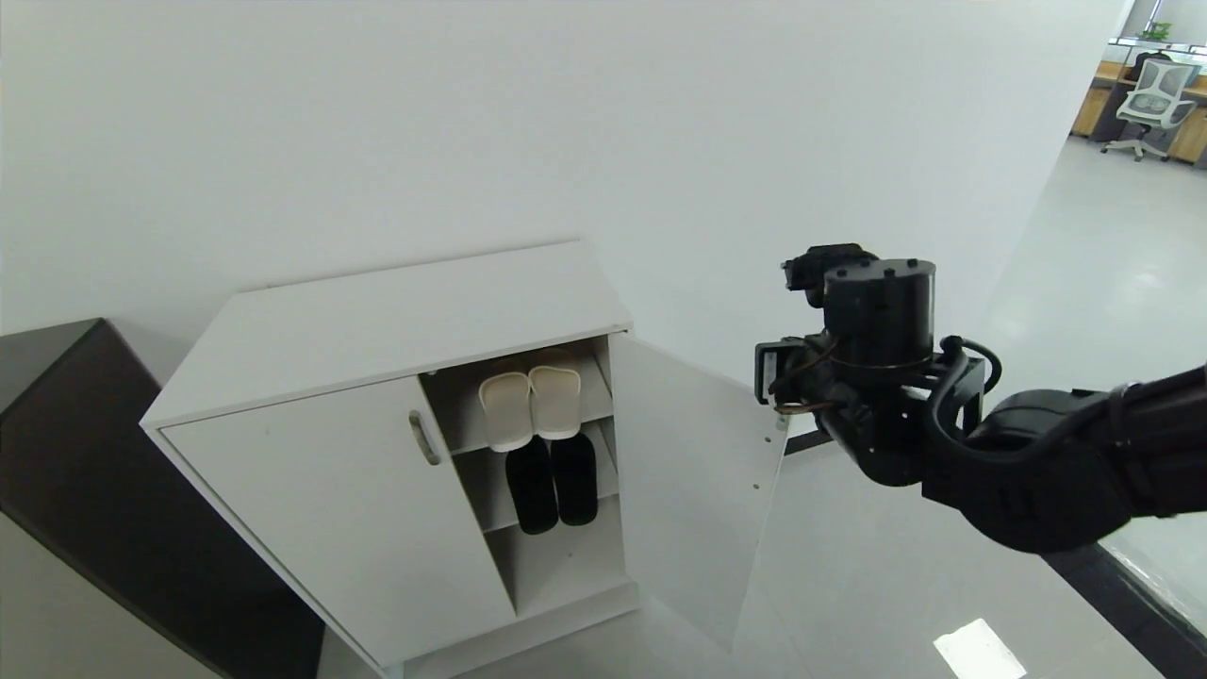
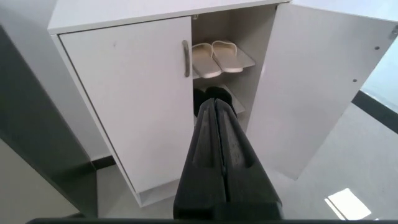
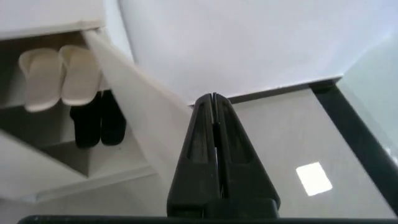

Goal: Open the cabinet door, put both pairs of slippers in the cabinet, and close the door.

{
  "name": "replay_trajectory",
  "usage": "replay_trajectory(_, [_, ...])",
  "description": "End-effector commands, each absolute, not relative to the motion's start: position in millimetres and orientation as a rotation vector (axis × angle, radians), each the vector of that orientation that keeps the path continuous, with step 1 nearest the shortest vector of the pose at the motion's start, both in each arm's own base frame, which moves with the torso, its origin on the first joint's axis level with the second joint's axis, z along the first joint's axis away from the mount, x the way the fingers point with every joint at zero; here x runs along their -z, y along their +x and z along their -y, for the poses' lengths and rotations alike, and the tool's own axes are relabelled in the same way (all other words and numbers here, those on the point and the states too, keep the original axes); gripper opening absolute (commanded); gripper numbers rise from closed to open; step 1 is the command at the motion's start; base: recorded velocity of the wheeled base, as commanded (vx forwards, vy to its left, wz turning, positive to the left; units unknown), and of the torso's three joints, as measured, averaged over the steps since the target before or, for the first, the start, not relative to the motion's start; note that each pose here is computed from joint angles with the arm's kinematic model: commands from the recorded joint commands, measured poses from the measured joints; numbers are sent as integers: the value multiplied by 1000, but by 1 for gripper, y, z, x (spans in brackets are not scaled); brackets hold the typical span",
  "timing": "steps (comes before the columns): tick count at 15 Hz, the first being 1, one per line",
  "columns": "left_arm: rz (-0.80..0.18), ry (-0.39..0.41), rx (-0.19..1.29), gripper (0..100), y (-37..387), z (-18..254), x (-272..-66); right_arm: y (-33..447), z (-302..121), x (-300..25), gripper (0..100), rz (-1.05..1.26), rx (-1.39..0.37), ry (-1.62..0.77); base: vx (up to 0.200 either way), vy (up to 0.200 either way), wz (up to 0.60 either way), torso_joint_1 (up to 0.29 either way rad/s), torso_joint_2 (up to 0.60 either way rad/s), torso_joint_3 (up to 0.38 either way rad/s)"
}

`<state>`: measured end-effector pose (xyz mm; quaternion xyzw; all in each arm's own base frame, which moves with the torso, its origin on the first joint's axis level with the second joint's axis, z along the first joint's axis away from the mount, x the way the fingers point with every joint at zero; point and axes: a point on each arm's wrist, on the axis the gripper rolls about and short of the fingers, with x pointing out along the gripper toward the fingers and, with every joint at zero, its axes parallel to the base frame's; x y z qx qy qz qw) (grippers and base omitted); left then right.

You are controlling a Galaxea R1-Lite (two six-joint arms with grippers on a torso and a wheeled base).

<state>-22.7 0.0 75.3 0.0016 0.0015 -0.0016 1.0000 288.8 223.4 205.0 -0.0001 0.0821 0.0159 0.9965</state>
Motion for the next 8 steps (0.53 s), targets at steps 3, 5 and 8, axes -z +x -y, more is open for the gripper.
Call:
replay_trajectory(3, [-3,3,5,0,-23,0,-75,312,-215,-233,0,-290,-54,189,0,0,0,0,0,0])
replay_trajectory(5, [-3,3,5,0,-23,0,-75,320,-213,-237,0,-295,-51,229,0,0,0,0,0,0])
replay_trajectory(8, [-3,3,5,0,-23,0,-75,330,-210,-230,0,-307,-34,225,-133,0,0,3,2,2])
